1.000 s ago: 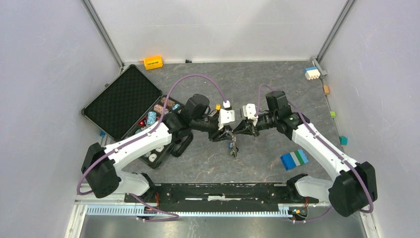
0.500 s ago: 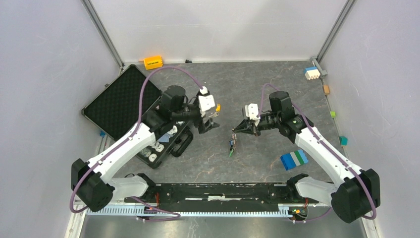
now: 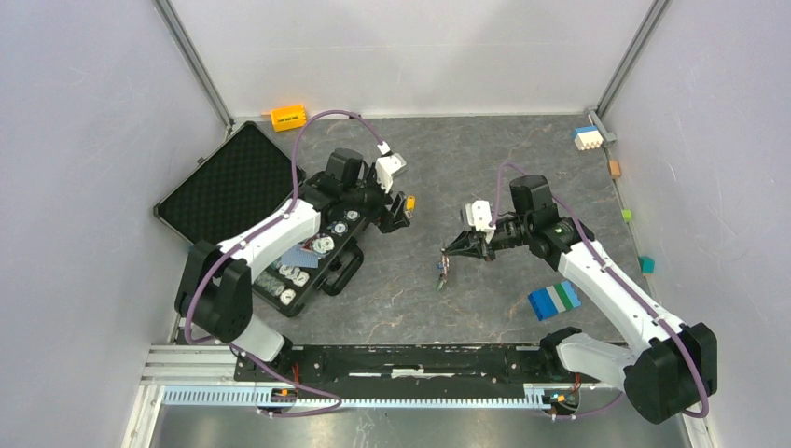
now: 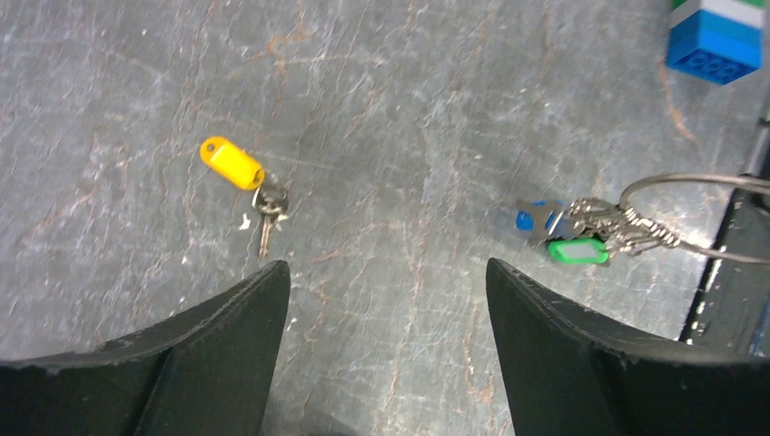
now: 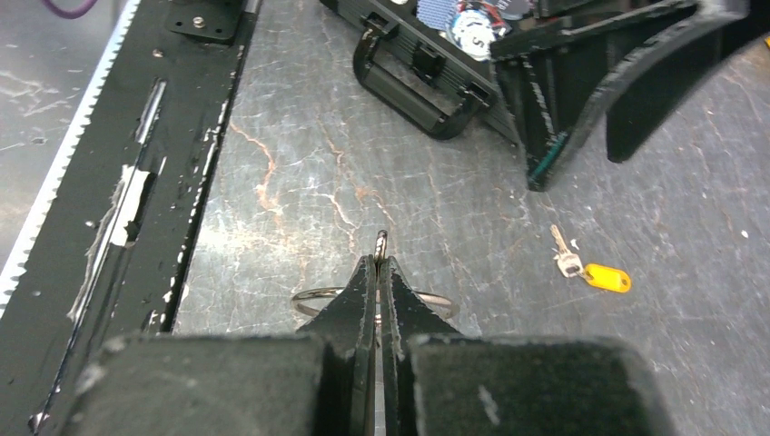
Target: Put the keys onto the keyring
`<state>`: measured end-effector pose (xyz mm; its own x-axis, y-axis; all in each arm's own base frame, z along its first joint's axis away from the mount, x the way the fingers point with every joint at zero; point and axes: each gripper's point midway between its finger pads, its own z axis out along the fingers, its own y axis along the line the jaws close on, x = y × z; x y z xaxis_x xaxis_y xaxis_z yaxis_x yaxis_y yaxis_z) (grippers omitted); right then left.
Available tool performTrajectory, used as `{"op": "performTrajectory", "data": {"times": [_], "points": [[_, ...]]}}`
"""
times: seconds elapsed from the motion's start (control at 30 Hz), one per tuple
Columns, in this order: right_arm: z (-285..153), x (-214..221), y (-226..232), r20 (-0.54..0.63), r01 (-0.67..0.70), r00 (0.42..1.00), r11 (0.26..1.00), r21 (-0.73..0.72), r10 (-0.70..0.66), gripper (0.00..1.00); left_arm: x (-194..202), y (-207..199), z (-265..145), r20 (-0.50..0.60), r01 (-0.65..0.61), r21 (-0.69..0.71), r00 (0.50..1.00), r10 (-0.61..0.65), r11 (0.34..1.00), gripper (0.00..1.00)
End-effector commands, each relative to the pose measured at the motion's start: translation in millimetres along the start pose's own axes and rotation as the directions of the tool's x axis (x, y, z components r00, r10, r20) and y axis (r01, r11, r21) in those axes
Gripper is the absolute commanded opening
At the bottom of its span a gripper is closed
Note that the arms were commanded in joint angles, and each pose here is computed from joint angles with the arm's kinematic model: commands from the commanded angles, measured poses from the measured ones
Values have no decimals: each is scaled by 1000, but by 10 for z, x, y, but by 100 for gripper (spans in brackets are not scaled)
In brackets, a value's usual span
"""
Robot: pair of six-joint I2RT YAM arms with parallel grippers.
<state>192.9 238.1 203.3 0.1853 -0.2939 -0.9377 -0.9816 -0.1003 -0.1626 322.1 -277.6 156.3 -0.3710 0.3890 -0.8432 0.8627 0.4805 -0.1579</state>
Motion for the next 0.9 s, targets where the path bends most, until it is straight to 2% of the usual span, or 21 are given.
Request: {"op": "performTrajectory", "data": {"times": [0.0,0.1,0.23,0.37,0.47,0.6,0.73,0.87], "points": [[-11,-105,134,46,63,997,994,-87,-59,0,-381,-262,-53,145,-86,132,987,67,988,82],[-15,-106,208,54,81,996,988,-130,-74,0,-311,-413,-95,170,-186,200,973,153,962,80],[-19,-106,266,65,95,994,984,-153,-86,0,-190,-454,-90,167,-293,202,950,262,934,80],[-22,-94,251,56,101,994,985,-141,-94,0,-158,-311,6,115,-298,144,952,283,943,80],[-23,-67,158,30,87,996,992,-94,-84,0,-187,-175,118,66,-233,94,972,227,968,81],[-51,-43,-24,-10,78,997,997,24,-78,0,-173,82,352,-40,-65,-1,997,65,998,82],[-106,-45,-89,-33,91,996,991,99,-88,0,-70,334,596,-139,79,-97,986,-92,992,80],[-130,-27,-116,-47,99,995,987,128,-93,0,40,556,741,-202,111,-184,968,-148,977,72]]}}
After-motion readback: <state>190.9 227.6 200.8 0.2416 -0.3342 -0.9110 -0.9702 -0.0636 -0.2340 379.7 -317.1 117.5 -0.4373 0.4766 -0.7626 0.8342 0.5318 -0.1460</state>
